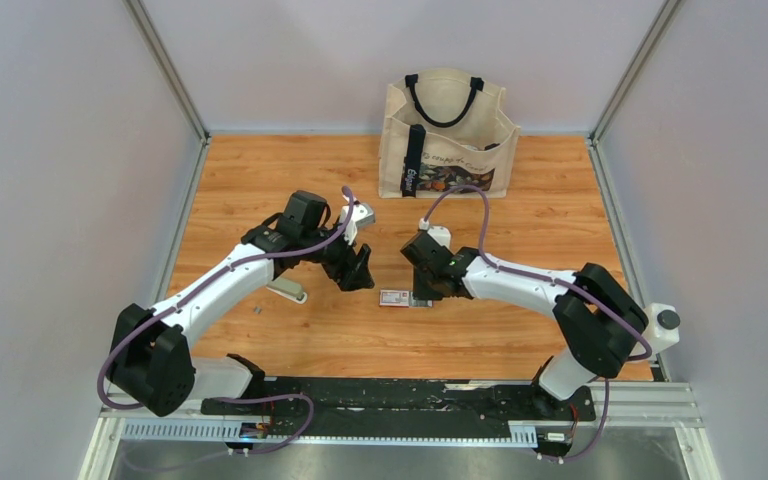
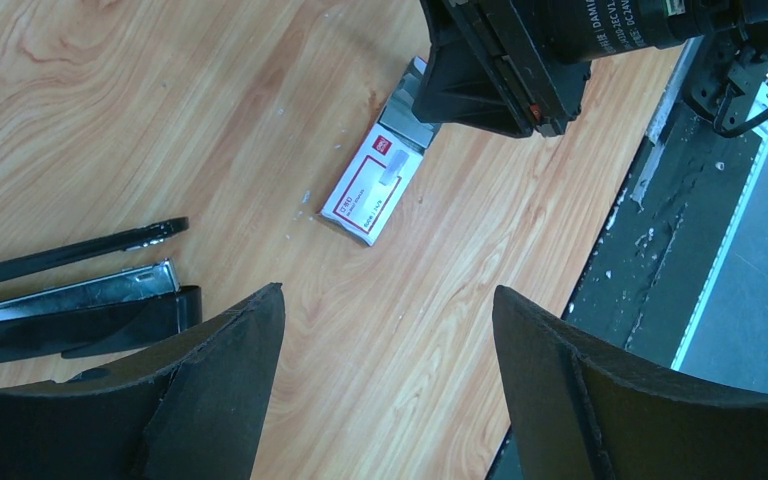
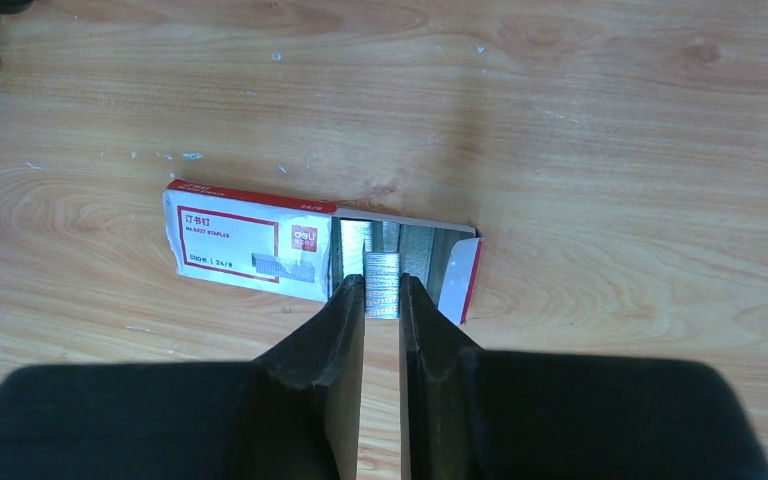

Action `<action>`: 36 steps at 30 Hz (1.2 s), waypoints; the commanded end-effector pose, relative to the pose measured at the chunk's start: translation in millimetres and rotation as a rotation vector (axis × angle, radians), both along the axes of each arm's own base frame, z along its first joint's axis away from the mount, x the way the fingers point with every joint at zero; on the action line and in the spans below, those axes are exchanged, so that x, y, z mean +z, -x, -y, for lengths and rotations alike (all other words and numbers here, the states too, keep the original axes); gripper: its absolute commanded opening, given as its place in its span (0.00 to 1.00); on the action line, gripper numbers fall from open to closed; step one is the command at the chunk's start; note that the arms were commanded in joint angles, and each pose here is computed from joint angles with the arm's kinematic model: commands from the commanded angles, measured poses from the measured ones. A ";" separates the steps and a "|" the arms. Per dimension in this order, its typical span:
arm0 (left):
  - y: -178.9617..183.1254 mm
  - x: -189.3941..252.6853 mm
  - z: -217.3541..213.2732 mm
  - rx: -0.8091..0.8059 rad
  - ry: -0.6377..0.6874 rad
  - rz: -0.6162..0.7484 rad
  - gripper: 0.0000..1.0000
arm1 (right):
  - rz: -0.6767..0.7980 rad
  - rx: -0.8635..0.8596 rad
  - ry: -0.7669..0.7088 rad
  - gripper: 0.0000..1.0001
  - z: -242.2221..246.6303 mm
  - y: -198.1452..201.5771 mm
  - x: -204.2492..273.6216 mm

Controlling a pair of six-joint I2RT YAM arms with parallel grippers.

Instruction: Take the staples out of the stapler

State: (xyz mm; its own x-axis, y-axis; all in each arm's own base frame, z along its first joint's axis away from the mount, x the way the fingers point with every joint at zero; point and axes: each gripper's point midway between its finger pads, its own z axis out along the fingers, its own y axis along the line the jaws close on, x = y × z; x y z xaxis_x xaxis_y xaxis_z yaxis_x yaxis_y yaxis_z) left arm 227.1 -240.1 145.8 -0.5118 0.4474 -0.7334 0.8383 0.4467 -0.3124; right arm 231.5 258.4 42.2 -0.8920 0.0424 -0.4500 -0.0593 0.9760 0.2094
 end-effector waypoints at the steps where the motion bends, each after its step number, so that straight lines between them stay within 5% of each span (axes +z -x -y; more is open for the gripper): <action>1: -1.8 10.2 3.8 -0.025 0.020 0.062 0.84 | 0.027 -0.011 -0.020 0.06 -8.9 -5.0 3.5; 36: -1.0 15.3 3.9 -0.032 0.021 0.093 0.84 | 0.014 -0.003 0.044 0.05 -2.5 1.5 -3.7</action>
